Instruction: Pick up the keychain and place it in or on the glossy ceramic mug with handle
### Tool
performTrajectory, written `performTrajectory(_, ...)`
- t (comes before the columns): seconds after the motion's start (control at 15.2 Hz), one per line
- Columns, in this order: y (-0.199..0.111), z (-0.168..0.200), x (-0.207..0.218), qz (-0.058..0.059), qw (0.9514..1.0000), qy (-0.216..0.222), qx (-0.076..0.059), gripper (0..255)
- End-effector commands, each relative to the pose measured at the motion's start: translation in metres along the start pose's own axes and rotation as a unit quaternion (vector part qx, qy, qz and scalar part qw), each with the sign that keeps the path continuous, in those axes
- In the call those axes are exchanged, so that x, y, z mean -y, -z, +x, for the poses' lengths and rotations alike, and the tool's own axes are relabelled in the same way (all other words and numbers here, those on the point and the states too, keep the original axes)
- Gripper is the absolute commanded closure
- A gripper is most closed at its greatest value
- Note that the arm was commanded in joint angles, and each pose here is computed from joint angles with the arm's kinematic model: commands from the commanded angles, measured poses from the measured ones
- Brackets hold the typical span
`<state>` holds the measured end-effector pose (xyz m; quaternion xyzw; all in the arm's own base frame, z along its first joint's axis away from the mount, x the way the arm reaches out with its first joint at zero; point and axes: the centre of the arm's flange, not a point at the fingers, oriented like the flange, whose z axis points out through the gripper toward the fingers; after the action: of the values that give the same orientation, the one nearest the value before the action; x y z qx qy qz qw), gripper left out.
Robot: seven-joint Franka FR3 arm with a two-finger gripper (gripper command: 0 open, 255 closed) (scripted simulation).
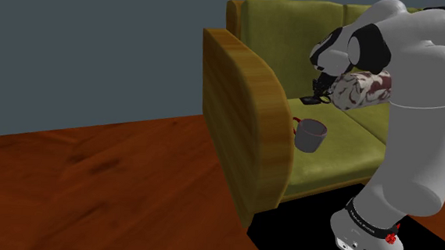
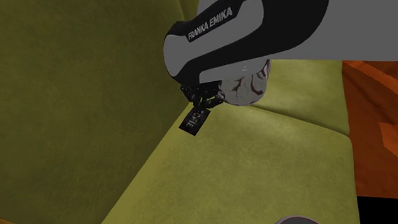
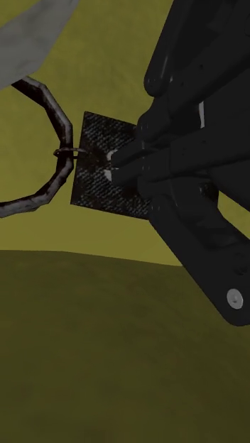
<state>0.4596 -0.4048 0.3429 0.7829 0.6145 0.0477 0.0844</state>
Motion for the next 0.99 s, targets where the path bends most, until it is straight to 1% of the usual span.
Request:
performTrajectory(0.0,-0.009,0.006,0.000,0.007,1.0000,0.001,-0.001,255)
performTrajectory(0.13,0.002,0.006,-0.002,0.007,1.0000,0.001,-0.001,255)
performTrajectory(0.2,0.002,0.001,-0.001,0.003,1.0000,-0.001,0.001,255)
performTrajectory(0.26,0.002,0.001,-0.001,0.003,1.0000,-0.001,0.001,0)
performTrajectory(0.33,0.010,-0.016,0.003,0.000,0.9998,-0.009,-0.020,0)
performTrajectory(0.46,0.022,-0.051,0.010,-0.006,0.9978,-0.025,-0.062,0)
performTrajectory(0.53,0.024,-0.057,0.012,-0.007,0.9972,-0.028,-0.069,0)
performTrajectory(0.92,-0.007,-0.053,0.011,-0.007,0.9972,-0.028,-0.069,0)
